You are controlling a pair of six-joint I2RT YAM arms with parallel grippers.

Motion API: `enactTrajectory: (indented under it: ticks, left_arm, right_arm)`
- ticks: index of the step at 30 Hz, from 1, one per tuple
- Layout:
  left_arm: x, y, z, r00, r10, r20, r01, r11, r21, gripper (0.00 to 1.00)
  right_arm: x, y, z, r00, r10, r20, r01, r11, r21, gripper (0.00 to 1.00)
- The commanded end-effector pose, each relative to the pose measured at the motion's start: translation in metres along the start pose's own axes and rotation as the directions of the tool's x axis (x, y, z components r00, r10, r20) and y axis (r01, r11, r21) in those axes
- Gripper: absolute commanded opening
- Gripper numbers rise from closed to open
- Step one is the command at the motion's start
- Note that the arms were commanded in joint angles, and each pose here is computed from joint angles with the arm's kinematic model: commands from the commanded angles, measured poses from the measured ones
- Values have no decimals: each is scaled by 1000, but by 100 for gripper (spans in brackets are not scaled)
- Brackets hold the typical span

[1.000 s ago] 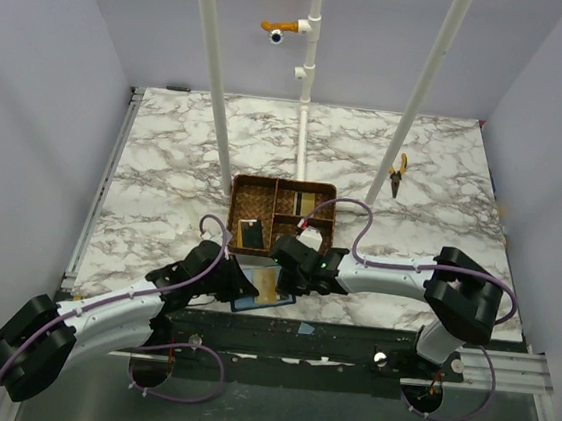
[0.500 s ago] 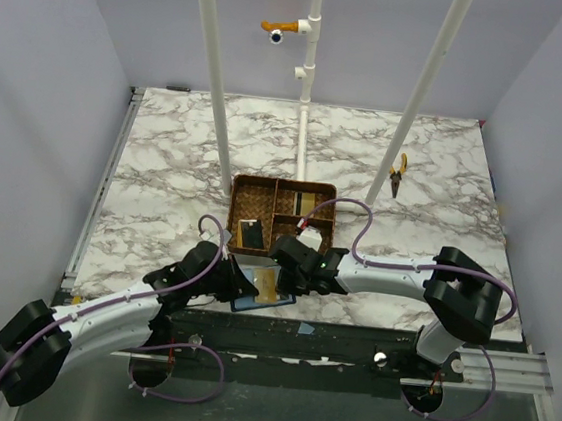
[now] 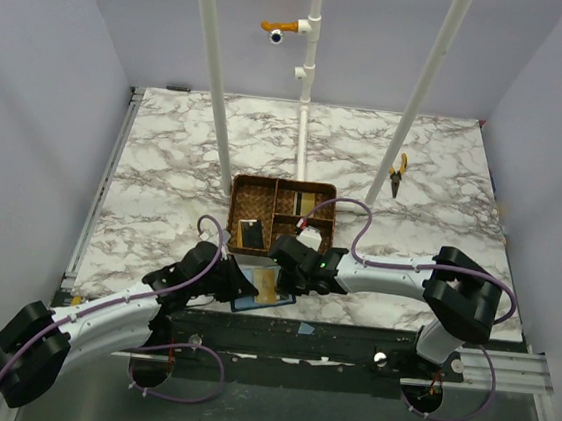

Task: Take the credit cards out of the card holder
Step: Remove the credit card from the card holder.

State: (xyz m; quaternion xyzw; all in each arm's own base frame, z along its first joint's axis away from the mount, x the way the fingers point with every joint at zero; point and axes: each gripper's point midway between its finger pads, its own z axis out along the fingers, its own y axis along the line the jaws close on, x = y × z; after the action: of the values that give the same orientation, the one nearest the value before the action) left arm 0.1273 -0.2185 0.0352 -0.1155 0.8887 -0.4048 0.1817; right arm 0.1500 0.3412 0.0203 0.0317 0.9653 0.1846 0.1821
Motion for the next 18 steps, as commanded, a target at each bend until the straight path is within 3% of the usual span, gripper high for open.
enactTrajectory:
  ticks: [1,11,16,18]
  left_arm:
    - [-1,4,0,1000,-2,10,2,1000,0,15]
    - [-2,6,-2,1000,-5,19,5,1000,-1,11]
    - [-2,5,-1,1000,-3,16,3,1000,-3,0]
    - [-2,7,-1,1000,-3,16,3,1000,-6,0]
  right_arm:
    - [23,-51,15,997,-52,-63,62,982,177,1]
    - [23,-51,16,997,-52,-65,63,982,179,1]
    - [23,-50,16,996,-55,-66,66,982,179,1]
    - [23,-51,16,996,-55,-65,66,981,181,1]
